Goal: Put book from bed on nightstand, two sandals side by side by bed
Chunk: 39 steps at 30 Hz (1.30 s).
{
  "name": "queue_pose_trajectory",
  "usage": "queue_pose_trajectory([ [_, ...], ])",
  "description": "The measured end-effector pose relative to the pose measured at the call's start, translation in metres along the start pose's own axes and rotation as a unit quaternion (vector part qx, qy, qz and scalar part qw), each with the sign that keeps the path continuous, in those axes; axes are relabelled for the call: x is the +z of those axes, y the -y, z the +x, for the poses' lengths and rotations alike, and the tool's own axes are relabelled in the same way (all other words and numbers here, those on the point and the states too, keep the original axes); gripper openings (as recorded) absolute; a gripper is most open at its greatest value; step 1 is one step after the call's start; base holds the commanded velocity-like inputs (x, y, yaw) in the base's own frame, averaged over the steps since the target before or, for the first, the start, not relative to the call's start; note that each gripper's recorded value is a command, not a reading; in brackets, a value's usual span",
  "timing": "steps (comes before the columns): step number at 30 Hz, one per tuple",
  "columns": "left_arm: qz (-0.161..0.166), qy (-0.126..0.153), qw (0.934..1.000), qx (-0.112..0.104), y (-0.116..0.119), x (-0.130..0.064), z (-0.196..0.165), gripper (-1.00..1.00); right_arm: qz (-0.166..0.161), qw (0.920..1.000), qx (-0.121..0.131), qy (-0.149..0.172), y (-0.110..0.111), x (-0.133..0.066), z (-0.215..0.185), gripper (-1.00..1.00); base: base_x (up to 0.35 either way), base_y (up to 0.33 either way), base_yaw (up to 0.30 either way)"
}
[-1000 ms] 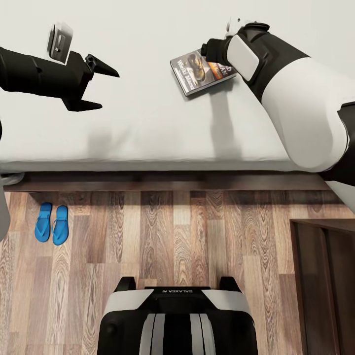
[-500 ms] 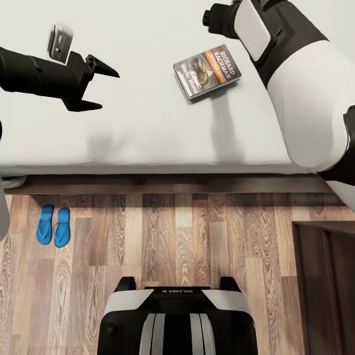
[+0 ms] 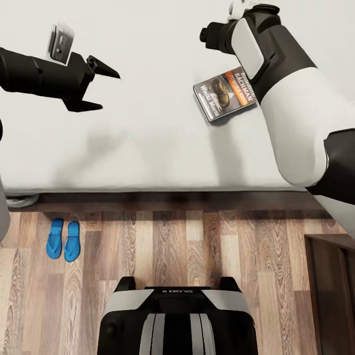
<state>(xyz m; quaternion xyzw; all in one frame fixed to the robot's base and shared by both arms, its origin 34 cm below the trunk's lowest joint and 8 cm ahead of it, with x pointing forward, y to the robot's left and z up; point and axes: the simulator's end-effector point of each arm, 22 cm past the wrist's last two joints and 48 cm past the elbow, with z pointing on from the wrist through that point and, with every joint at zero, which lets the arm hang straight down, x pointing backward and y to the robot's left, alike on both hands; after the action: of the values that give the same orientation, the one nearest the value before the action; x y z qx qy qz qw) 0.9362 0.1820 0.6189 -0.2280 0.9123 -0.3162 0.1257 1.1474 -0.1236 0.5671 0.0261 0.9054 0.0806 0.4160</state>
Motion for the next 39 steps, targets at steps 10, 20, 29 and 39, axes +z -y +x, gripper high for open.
queue_pose_trajectory([
  [10, -0.002, -0.001, 1.0, 0.005, 0.001, -0.001, 0.001, 1.0, -0.015, 0.9996, -0.003, -0.026, -0.008, -0.019, -0.007, 1.0, 0.125, 0.106, -0.07],
  [20, 0.003, 0.003, 0.9997, 0.023, 0.01, -0.01, 0.0, 1.0, -0.047, 0.9988, -0.015, 0.006, -0.02, -0.109, -0.049, 1.0, 0.019, 0.016, -0.142],
  [29, 0.033, 0.003, 0.9985, 0.043, 0.028, -0.019, 0.0, 1.0, -0.059, 0.9922, -0.013, 0.11, -0.023, -0.179, -0.096, 1.0, 0.002, 0.002, -0.152],
  [39, 0.048, -0.007, 0.9977, 0.047, 0.028, -0.02, 0.01, 1.0, -0.06, 0.9904, -0.01, 0.124, -0.023, -0.195, -0.1, 1.0, 0.0, 0.0, -0.155],
])
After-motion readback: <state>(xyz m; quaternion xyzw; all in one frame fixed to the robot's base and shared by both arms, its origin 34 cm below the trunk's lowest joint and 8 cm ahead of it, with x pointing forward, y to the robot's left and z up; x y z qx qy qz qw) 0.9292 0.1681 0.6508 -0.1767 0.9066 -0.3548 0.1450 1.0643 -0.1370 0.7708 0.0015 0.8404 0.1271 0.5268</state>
